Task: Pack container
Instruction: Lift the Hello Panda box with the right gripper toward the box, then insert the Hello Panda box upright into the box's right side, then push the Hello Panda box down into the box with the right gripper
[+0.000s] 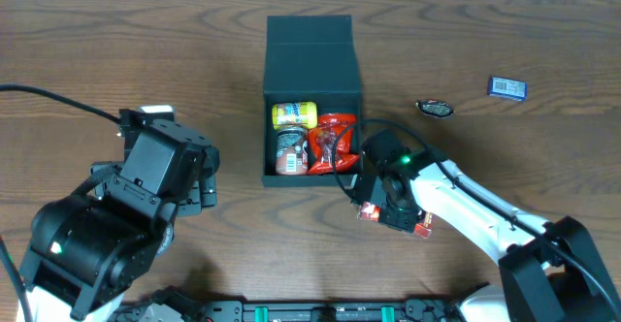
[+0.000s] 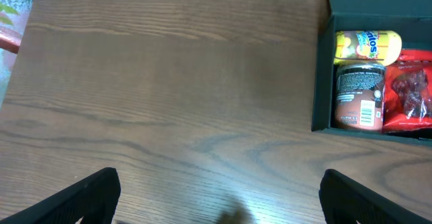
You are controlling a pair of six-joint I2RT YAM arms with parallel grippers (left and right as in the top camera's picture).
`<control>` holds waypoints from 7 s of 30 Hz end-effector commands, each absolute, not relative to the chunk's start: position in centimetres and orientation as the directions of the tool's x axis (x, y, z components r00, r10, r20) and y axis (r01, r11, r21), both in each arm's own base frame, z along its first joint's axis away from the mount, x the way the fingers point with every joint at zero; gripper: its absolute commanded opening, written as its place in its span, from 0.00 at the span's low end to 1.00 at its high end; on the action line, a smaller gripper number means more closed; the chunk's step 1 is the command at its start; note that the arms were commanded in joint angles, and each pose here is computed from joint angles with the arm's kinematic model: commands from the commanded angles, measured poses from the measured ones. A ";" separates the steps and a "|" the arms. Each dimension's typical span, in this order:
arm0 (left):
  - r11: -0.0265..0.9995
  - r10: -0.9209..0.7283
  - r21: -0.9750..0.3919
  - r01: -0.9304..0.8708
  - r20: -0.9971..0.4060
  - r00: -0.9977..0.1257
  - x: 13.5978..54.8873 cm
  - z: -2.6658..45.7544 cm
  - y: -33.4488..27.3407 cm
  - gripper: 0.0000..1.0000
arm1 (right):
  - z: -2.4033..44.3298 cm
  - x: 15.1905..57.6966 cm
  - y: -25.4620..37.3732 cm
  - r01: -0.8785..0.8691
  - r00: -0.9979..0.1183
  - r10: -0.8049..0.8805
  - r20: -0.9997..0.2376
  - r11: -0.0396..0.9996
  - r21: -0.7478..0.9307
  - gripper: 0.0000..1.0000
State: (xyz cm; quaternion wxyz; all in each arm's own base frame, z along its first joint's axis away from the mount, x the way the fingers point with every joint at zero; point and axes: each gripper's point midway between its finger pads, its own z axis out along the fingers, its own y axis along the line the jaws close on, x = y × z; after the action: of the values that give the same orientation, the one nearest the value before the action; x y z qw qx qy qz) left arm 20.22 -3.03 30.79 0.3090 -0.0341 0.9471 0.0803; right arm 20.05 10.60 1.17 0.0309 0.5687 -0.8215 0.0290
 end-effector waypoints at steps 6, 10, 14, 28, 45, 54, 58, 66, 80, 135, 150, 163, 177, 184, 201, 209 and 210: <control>0.980 -0.013 0.150 -0.128 -0.600 -0.800 20.3 31.0 -2.5 0.95 | 5.1 20.3 12.4 -0.914 -0.406 -0.914 0.008 0.406 0.021 0.01; 0.980 -0.014 0.149 -0.129 -0.599 -0.800 20.3 31.0 -2.5 0.95 | 7.3 20.4 13.3 -0.881 -0.472 -0.878 -0.073 0.472 0.019 0.01; 0.980 -0.025 0.141 -0.137 -0.600 -0.799 20.3 30.9 -2.6 0.95 | 11.6 21.1 15.9 -0.855 -0.511 -0.823 -0.250 0.516 0.050 0.01; 0.983 -0.065 0.106 -0.152 -0.570 -0.819 19.6 30.4 -2.8 0.95 | 22.0 19.4 23.5 -0.852 -0.523 -0.594 -0.611 0.386 0.354 0.02; 0.984 -0.090 0.079 -0.162 -0.562 -0.822 19.4 30.2 -3.1 0.95 | 17.4 29.7 18.8 0.306 -0.847 0.456 -0.273 0.838 0.452 0.02; 0.984 -0.090 0.079 -0.162 -0.562 -0.822 19.4 30.2 -3.1 0.95 | 13.4 31.5 22.2 0.189 -0.923 0.286 -0.257 0.919 0.345 0.02; 0.984 -0.090 0.079 -0.162 -0.562 -0.822 19.4 30.2 -3.1 0.95 | 12.9 32.0 22.8 0.112 -0.941 0.204 -0.271 0.941 0.321 0.02; 0.984 -0.092 0.075 -0.162 -0.567 -0.819 19.6 30.3 -3.2 0.95 | 9.1 31.3 24.5 -0.053 -0.982 0.008 -0.189 0.948 0.314 0.02; 0.984 -0.092 0.075 -0.163 -0.567 -0.819 19.6 30.3 -3.2 0.95 | 7.9 32.3 23.3 -0.057 -0.980 -0.014 -0.199 0.976 0.211 0.01; 0.984 -0.086 0.083 -0.161 -0.565 -0.821 19.5 30.3 -3.1 0.95 | 7.8 33.8 21.7 -0.019 -0.975 0.005 -0.223 0.995 0.103 0.21; 0.983 -0.085 0.085 -0.160 -0.563 -0.822 19.4 30.2 -3.0 0.95 | 12.5 34.2 21.5 -0.059 -0.961 -0.029 -0.277 0.993 0.100 0.99; 0.983 -0.083 0.089 -0.160 -0.559 -0.825 19.3 30.2 -3.0 0.95 | 21.3 28.8 28.6 -0.515 -0.856 -0.381 -0.349 0.678 0.524 0.99; 0.982 -0.081 0.099 -0.163 -0.556 -0.827 19.2 30.1 -2.8 0.95 | 22.7 28.4 26.1 -0.563 -0.812 -0.355 -0.463 0.269 0.782 0.99; 0.982 -0.085 0.091 -0.163 -0.563 -0.822 19.4 30.2 -2.9 0.95 | 19.5 28.5 26.1 -0.576 -0.804 -0.338 -0.489 0.240 0.781 0.99; 0.981 -0.076 0.113 -0.157 -0.525 -0.848 20.1 29.3 -3.5 0.95 | 17.6 32.1 23.7 -0.587 -0.810 -0.218 -0.545 0.287 0.757 0.99; 0.980 -0.087 0.107 -0.168 -0.529 -0.844 20.5 29.3 -3.7 0.95 | 16.0 31.8 24.2 -0.536 -0.843 -0.227 -0.487 0.293 0.792 0.99; 0.980 -0.087 0.108 -0.169 -0.530 -0.843 20.5 29.3 -3.7 0.95 | 15.7 31.8 24.2 -0.529 -0.848 -0.229 -0.479 0.294 0.796 0.99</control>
State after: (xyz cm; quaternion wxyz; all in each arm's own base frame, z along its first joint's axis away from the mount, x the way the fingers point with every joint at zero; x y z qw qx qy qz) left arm 20.48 -3.86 29.29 0.2701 -0.0578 0.9582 0.0749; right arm 32.33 23.87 17.20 -0.1702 0.2553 -0.7905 -0.5300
